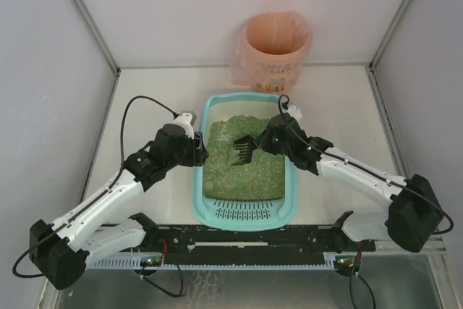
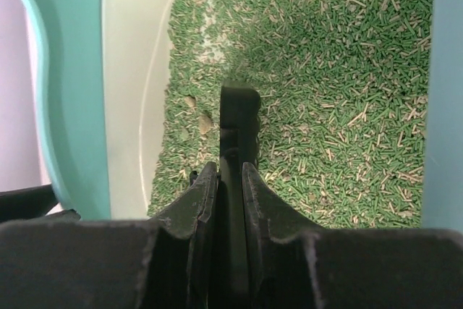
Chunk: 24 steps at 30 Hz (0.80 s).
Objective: Clean the litter box
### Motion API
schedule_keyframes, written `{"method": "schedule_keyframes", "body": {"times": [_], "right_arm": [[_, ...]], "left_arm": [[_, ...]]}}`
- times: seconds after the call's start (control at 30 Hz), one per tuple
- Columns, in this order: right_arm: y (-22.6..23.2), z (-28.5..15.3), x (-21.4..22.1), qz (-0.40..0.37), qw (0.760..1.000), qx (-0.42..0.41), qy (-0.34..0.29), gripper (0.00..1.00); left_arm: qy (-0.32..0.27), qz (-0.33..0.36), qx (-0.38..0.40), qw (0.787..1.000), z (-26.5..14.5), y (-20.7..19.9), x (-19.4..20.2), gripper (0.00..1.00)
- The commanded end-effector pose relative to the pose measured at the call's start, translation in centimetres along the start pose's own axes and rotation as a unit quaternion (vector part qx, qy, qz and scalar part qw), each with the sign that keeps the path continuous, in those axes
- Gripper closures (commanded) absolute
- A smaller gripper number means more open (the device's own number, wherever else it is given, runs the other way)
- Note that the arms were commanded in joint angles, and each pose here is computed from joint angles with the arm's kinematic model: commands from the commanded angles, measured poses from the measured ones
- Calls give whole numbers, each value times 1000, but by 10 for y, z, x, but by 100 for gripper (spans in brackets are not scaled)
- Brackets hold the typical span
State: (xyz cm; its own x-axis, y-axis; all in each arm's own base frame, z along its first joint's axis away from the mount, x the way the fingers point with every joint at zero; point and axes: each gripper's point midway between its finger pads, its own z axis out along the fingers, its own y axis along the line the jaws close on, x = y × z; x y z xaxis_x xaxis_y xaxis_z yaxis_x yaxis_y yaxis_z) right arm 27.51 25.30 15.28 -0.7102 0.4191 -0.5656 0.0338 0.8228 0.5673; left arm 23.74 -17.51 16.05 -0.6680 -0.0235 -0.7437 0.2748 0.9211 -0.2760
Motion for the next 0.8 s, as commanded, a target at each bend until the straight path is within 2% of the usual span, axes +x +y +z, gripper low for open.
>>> {"method": "schedule_keyframes", "body": {"times": [0.0, 0.13, 0.43, 0.77], "right_arm": [[2, 11, 0, -33, 999, 28, 12, 100], [3, 31, 18, -36, 998, 34, 50, 100], [55, 61, 79, 21, 981, -99, 165, 100], [52, 45, 63, 61, 981, -141, 121, 100]], "left_arm": [[-20, 11, 31, 999, -3, -17, -20, 48], [-16, 13, 33, 999, -2, -18, -19, 50], [-9, 17, 31, 999, 0, -18, -18, 52], [-11, 17, 30, 999, -1, -18, -19, 53]]}}
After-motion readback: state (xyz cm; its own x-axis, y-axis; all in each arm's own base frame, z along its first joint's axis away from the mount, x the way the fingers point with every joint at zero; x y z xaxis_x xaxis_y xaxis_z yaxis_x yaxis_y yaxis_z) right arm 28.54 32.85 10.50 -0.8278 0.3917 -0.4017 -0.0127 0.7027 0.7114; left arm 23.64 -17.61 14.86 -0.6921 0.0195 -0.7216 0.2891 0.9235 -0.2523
